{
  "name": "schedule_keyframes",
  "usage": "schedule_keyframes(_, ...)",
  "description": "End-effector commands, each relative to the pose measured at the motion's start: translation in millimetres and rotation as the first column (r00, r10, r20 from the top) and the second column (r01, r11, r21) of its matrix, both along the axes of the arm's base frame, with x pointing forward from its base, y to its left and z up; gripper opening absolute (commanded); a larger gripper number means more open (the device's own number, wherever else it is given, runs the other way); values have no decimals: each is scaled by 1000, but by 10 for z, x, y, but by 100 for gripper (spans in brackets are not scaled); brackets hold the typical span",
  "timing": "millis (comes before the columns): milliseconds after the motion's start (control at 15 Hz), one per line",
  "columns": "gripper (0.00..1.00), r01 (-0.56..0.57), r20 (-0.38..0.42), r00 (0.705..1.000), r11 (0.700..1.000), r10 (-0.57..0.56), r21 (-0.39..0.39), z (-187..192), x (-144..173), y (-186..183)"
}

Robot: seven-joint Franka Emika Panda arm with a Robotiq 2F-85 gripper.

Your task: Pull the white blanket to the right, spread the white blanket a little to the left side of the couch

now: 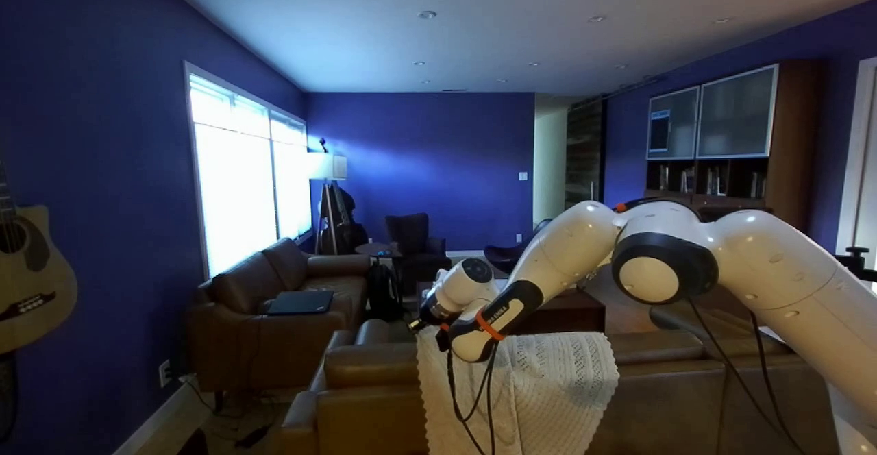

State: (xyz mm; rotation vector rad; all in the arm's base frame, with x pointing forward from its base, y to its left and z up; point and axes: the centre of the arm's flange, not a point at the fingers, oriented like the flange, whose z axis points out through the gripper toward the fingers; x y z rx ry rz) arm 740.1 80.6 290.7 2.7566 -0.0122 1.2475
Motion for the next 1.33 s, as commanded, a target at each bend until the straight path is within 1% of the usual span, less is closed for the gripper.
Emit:
schedule_keyframes(0,1,-123,35,991,983,129,-137,40,138,537)
schedule_keyframes(200,1,-203,51,974,951,220,-233,50,250,996)
schedule_keyframes(400,1,-288,63,945,906,322,-310,-6,288,1401)
schedule_keyframes(533,1,-340,68,919,870,387,-357,-71,302,1584)
schedule_keyframes(667,1,-390,59,892,829,448,-402,-155,290,1675)
schedule_keyframes(800,1,-441,50,859,784,510,-437,-213,272,1719)
schedule_keyframes(867,29,-462,54,841,766,539,-448,-227,257,1720)
schedule_keyframes(933,30,-467,59,834,760,548,-452,-211,240,1710)
schedule_keyframes(1067,42,-467,79,831,768,550,-438,-109,167,1667)
schedule_keyframes(1200,56,-455,77,852,804,518,-382,44,74,1595)
schedule_keyframes(1267,64,-437,60,873,832,484,-342,109,30,1547)
